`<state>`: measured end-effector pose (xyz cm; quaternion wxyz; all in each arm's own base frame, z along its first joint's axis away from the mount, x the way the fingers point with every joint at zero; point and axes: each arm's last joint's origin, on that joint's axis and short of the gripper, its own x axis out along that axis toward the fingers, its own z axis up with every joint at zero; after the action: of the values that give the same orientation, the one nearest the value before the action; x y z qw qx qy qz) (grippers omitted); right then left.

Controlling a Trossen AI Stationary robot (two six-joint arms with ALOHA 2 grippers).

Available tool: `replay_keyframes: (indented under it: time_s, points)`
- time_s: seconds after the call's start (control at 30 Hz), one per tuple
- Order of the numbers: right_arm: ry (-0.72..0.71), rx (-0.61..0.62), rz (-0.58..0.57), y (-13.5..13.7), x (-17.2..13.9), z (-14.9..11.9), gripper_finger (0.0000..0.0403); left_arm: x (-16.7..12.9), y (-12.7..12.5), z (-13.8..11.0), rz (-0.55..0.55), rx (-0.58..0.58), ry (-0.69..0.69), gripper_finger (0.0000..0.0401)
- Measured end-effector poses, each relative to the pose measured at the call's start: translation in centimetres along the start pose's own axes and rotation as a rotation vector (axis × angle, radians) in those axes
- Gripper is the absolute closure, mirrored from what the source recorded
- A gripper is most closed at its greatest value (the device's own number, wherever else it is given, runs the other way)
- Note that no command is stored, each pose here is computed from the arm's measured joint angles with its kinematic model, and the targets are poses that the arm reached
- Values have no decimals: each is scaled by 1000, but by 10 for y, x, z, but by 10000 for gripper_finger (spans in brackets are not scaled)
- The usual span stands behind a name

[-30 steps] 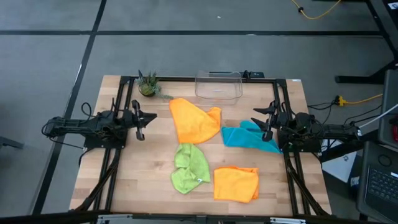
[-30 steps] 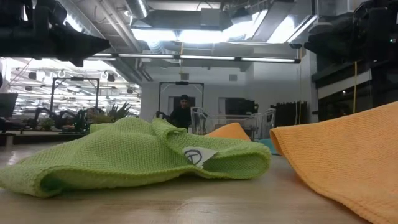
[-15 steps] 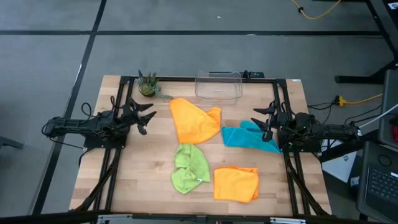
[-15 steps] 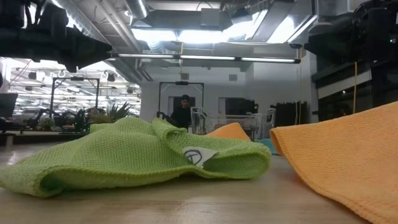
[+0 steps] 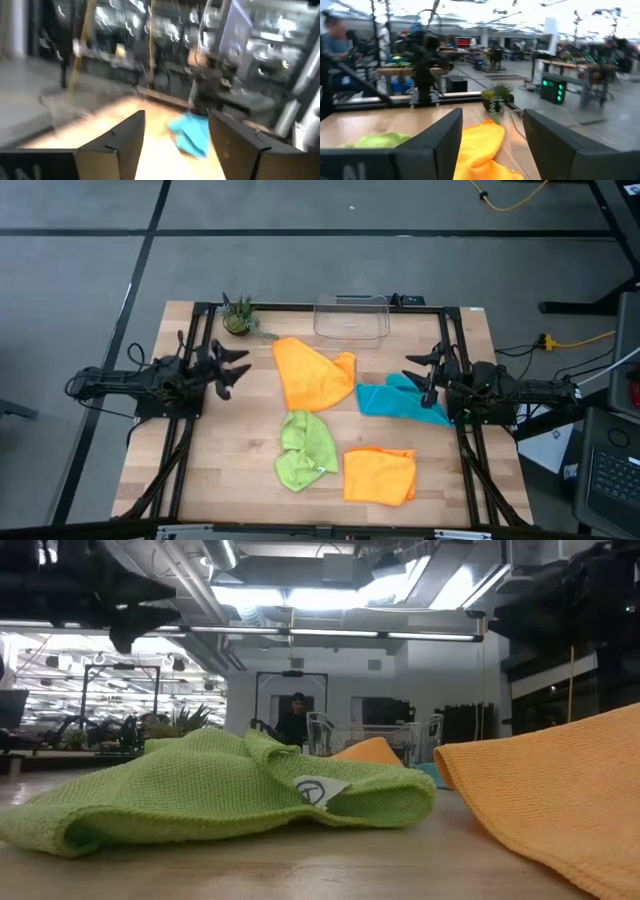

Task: Fold microfiber towels
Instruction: Adjust the green towel on the table

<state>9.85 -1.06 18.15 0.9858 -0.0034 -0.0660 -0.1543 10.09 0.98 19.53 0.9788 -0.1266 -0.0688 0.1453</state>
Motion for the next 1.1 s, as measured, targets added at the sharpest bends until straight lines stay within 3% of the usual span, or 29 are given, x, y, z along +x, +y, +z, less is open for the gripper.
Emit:
replay_keyframes:
  time_s: [0.2,0.43,0.53,0.63,0.73,0.97,1.1]
  points:
    - [2,74,-91,-3,0,0,191,31,-22,-1,-71,-23,296,200]
    - [1,100,-91,-3,0,0,191,89,-71,-28,-173,210,637,201]
    - [3,100,-91,-3,0,-1,191,110,-93,-40,-274,243,747,201]
    - [14,95,-91,-3,0,-2,191,125,-117,-50,-373,243,804,201]
    - [44,84,-92,-3,0,-5,191,134,-132,-64,-399,286,879,201]
    - [120,105,-97,-3,-1,-13,191,151,-148,-86,-352,191,974,190]
    - [126,107,-95,-3,-1,-13,191,150,-152,-107,-315,230,1026,182]
